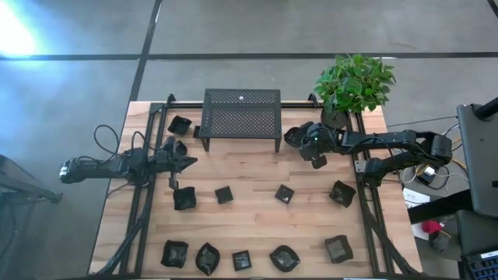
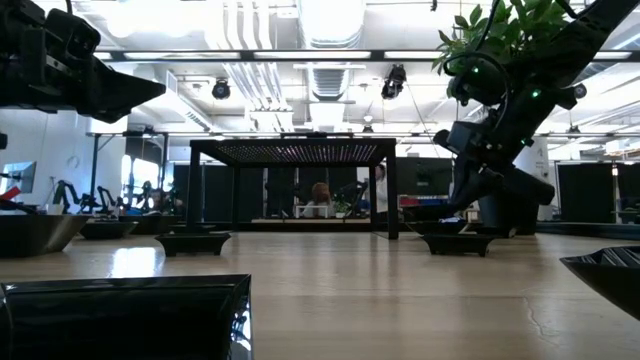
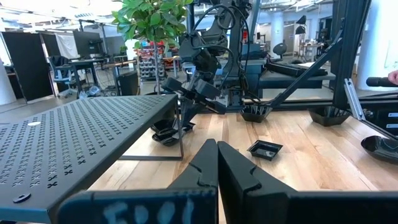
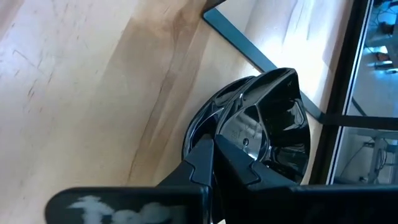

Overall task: Pick & Place Mini shaped plates
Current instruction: Stack the black leaf shaped plate on top of the other black leaf shaped plate

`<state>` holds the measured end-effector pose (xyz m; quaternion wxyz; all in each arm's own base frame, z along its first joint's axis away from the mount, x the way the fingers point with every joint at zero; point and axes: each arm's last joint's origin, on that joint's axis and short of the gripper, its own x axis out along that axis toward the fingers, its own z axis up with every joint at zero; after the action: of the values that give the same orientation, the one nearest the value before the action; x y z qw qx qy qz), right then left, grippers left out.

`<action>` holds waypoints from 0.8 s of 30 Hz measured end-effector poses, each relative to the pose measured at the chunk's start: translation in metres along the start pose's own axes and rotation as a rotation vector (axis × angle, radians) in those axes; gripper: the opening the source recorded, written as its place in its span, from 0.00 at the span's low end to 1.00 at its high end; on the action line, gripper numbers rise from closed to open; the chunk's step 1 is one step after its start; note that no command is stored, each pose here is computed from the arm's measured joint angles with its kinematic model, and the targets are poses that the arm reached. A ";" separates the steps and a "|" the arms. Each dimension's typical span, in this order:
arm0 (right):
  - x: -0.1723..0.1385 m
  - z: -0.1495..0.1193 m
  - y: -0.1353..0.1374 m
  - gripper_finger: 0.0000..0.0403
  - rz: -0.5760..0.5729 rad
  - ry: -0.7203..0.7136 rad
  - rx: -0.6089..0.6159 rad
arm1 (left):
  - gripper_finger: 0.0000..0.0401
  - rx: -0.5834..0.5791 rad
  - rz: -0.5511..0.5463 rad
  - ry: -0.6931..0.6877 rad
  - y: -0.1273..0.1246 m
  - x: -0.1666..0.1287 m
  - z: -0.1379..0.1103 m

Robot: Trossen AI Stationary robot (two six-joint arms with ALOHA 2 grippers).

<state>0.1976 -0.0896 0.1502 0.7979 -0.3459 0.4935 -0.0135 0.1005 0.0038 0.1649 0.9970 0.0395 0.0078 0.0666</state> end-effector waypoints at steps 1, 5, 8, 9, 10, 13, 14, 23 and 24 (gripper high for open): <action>0.000 0.000 0.000 0.02 0.000 0.000 0.004 | 0.00 0.000 0.000 0.000 0.000 0.000 0.000; 0.000 0.000 -0.001 0.02 -0.006 -0.004 0.065 | 0.00 -0.001 0.000 -0.001 0.000 0.000 0.000; 0.000 0.000 -0.001 0.02 -0.006 -0.004 0.061 | 0.00 -0.002 0.000 -0.001 0.000 0.000 0.000; 0.000 0.000 -0.001 0.02 -0.006 -0.004 0.061 | 0.00 -0.002 0.000 -0.001 0.000 0.000 0.000; 0.000 0.000 -0.001 0.02 -0.007 -0.005 0.061 | 0.00 -0.002 0.000 -0.001 0.000 0.000 0.000; 0.000 0.001 -0.001 0.02 -0.008 -0.005 0.061 | 0.00 -0.002 0.000 -0.001 0.000 0.000 0.000; 0.000 0.001 -0.001 0.02 -0.008 -0.006 0.061 | 0.00 -0.002 0.000 -0.001 0.000 0.000 0.000; 0.000 0.001 -0.002 0.02 -0.018 -0.013 0.086 | 0.00 -0.003 -0.001 -0.002 0.000 0.000 0.000; 0.000 0.002 -0.002 0.02 -0.025 -0.018 0.093 | 0.00 -0.003 0.000 -0.002 0.000 0.000 0.000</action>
<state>0.1997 -0.0905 0.1520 0.8173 -0.3145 0.4808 -0.0431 0.1005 0.0038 0.1651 0.9970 0.0380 0.0068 0.0664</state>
